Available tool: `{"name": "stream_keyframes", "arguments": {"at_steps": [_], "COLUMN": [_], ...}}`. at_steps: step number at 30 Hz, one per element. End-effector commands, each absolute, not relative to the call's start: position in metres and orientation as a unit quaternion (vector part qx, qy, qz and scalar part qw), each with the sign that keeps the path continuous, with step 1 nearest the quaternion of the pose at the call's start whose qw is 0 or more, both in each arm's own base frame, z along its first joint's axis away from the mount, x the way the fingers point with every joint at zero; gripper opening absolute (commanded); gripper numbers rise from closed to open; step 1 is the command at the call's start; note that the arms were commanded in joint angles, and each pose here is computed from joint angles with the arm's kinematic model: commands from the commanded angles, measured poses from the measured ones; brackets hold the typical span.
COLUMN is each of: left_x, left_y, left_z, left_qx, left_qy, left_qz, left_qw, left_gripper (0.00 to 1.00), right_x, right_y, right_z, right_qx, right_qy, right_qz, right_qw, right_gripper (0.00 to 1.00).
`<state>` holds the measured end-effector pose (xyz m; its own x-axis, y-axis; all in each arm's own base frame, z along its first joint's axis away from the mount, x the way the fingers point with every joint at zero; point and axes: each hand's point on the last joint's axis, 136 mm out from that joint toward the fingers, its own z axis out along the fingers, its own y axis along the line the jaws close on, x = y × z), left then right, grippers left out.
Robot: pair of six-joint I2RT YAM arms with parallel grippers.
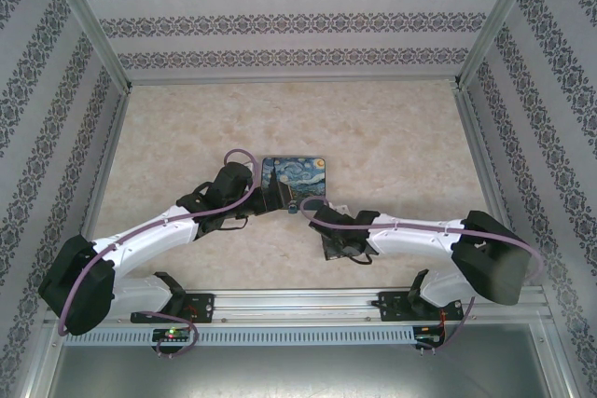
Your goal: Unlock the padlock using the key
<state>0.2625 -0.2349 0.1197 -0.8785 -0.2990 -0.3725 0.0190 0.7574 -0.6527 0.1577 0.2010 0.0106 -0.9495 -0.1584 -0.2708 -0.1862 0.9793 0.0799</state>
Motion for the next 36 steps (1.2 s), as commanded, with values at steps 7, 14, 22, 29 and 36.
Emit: {"name": "stream_keyframes", "arguments": {"at_steps": [7, 14, 22, 29, 36], "left_x": [0.261, 0.261, 0.263, 0.263, 0.263], "left_y": [-0.237, -0.238, -0.240, -0.241, -0.241], "left_z": [0.127, 0.127, 0.127, 0.128, 0.129], "left_qx": [-0.078, -0.077, -0.076, -0.075, -0.074], "left_qy": [0.902, 0.902, 0.902, 0.902, 0.903], "left_qz": [-0.348, -0.348, -0.350, -0.349, -0.348], "left_qw": [0.244, 0.243, 0.242, 0.242, 0.242], "left_gripper": [1.00, 1.00, 1.00, 1.00, 1.00], "right_x": [0.143, 0.153, 0.143, 0.132, 0.135], "right_y": [0.196, 0.195, 0.195, 0.198, 0.202], "right_z": [0.007, 0.031, 0.031, 0.022, 0.019], "right_qx": [-0.074, -0.060, -0.095, -0.151, -0.179], "right_qy": [0.989, 0.983, 0.983, 0.983, 0.980], "right_qz": [0.091, 0.120, 0.115, 0.064, 0.032], "right_qw": [0.089, 0.123, 0.104, 0.085, 0.086], "right_gripper": [0.00, 0.19, 0.42, 0.41, 0.37]}}
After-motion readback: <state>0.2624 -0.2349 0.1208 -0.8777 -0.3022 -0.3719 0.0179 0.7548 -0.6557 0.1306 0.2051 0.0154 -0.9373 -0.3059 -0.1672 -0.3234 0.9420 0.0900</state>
